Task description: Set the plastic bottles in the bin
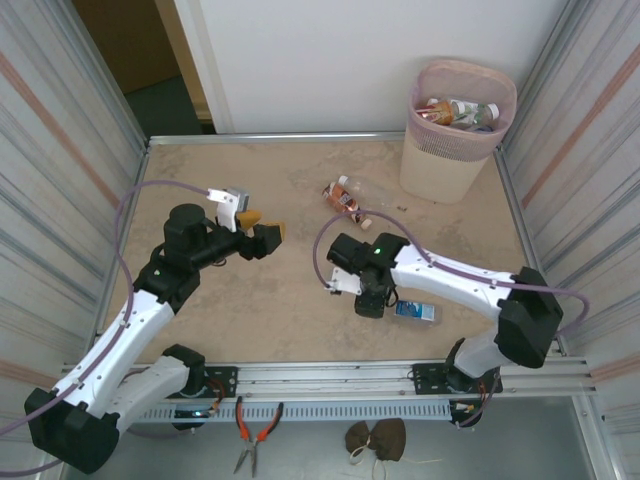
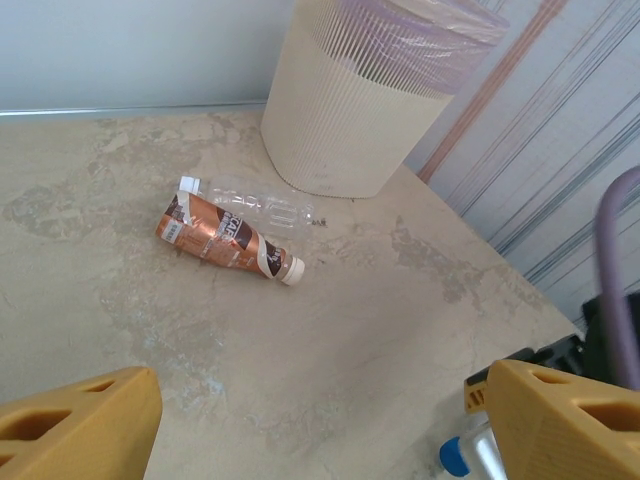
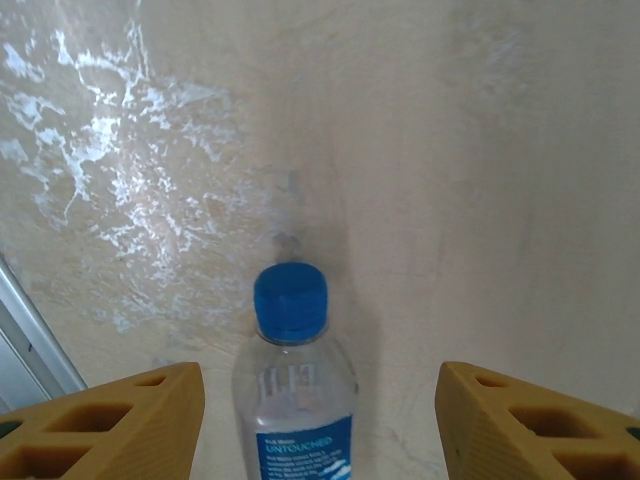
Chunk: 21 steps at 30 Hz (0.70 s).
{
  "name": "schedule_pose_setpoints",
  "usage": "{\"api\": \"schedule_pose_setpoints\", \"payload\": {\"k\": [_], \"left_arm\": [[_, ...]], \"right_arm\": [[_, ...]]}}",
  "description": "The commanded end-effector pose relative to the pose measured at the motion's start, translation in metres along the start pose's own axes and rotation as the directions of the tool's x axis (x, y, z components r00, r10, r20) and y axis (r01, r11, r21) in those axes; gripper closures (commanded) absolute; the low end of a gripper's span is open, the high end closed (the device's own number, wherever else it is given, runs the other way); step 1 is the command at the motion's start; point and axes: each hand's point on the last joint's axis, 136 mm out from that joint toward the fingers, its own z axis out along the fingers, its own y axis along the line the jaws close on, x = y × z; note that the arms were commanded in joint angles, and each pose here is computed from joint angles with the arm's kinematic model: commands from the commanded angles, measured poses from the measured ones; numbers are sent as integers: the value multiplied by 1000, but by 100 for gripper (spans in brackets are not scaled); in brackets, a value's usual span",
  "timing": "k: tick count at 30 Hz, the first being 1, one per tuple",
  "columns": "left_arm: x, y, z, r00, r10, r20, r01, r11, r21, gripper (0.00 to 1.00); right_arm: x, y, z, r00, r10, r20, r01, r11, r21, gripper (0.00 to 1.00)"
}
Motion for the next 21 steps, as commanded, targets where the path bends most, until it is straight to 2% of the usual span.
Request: {"api": "schedule_pose_setpoints", "payload": {"k": [1, 12, 21], "left_arm": [[-12, -7, -5, 999, 26, 22, -27, 999, 22, 16], [-12, -8, -6, 1000, 17, 20, -17, 1000, 26, 16], [-14, -8, -7, 1000, 19, 20, -19, 1000, 22, 16]], "right_arm": [[6, 4, 15, 996, 3, -88, -2, 1000, 10, 38], [15, 14, 53, 972, -37, -231, 35, 999, -15, 39], [21, 14, 77, 959, -54, -278, 48, 998, -30, 43]]}}
